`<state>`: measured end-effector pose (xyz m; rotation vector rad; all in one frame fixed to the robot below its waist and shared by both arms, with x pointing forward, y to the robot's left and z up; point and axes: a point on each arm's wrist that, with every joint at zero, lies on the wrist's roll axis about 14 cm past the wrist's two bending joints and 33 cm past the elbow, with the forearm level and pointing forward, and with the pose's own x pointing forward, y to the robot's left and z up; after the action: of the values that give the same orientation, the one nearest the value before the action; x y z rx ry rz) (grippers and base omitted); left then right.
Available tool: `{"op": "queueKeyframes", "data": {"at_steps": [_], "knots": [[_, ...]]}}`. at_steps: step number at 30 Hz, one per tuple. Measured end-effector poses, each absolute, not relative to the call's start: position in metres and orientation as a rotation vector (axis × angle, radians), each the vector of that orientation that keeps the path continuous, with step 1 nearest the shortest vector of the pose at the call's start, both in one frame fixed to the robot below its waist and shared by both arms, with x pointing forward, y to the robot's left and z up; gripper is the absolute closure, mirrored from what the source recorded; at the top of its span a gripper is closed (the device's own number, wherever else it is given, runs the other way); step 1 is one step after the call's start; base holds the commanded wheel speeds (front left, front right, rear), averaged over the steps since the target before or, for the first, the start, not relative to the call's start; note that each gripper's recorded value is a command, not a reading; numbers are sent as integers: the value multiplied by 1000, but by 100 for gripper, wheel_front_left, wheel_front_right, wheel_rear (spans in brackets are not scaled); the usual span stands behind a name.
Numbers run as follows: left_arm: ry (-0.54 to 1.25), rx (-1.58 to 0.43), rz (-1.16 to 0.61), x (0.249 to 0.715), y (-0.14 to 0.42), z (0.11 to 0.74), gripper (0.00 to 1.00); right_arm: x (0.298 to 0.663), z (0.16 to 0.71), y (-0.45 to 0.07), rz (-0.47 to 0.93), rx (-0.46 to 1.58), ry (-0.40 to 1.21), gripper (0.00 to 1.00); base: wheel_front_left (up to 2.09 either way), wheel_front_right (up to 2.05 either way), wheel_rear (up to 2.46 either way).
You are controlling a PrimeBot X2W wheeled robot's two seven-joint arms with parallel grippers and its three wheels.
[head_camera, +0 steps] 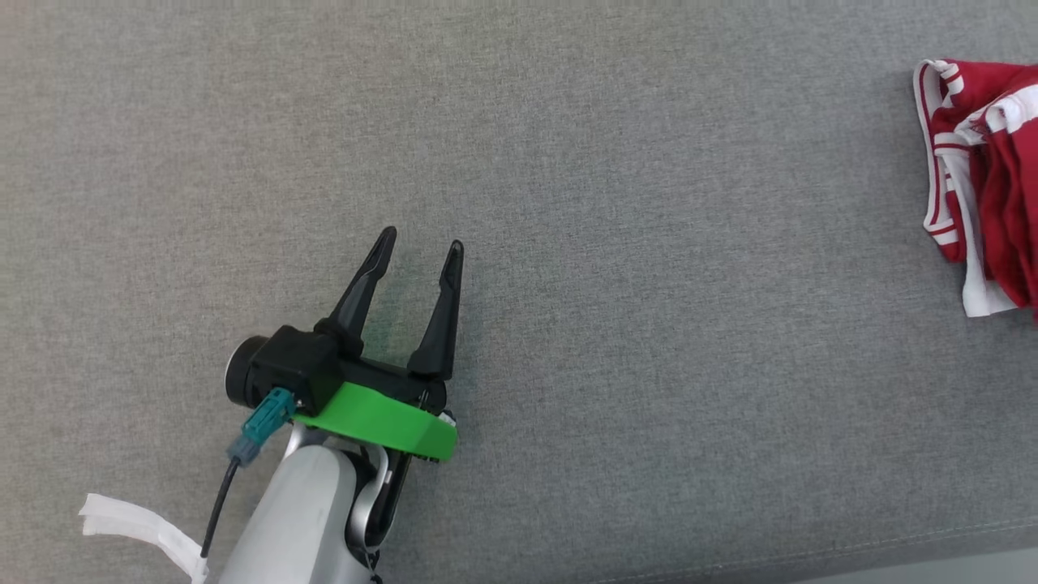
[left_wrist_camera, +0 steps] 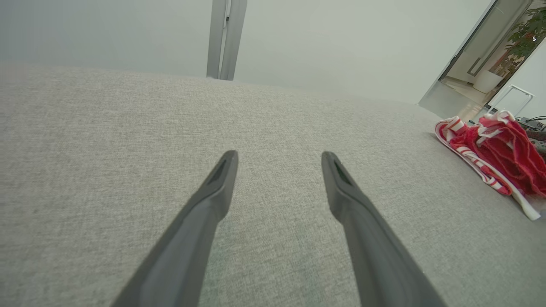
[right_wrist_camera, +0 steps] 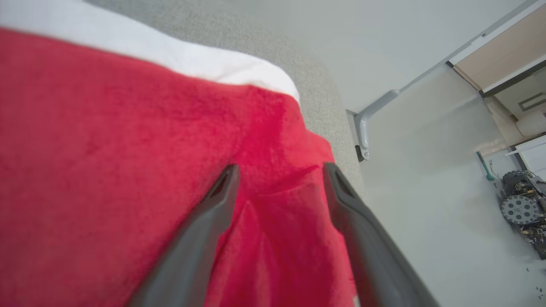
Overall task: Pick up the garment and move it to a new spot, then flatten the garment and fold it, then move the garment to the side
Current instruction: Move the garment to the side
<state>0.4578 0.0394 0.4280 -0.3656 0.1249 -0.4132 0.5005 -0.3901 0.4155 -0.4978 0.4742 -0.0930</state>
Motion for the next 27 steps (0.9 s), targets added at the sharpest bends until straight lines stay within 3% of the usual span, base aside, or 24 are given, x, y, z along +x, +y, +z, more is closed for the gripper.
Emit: {"op": "queueKeyframes", "data": {"at_steps": [6, 13, 21, 27], "knots": [[81, -374, -406, 452, 41, 450, 0, 511, 461, -373, -77, -476, 323, 0, 0, 0, 0], [19, -368, -365, 438, 54, 479, 0, 515, 520, -317, 6, -355, 85, 0, 0, 0, 0], [-43, -350, -292, 416, 80, 503, 0, 488, 560, -235, 124, -101, -144, 0, 0, 0, 0], [-68, -339, -228, 397, 102, 511, 0, 454, 555, -186, 164, 54, -195, 0, 0, 0, 0]]}}
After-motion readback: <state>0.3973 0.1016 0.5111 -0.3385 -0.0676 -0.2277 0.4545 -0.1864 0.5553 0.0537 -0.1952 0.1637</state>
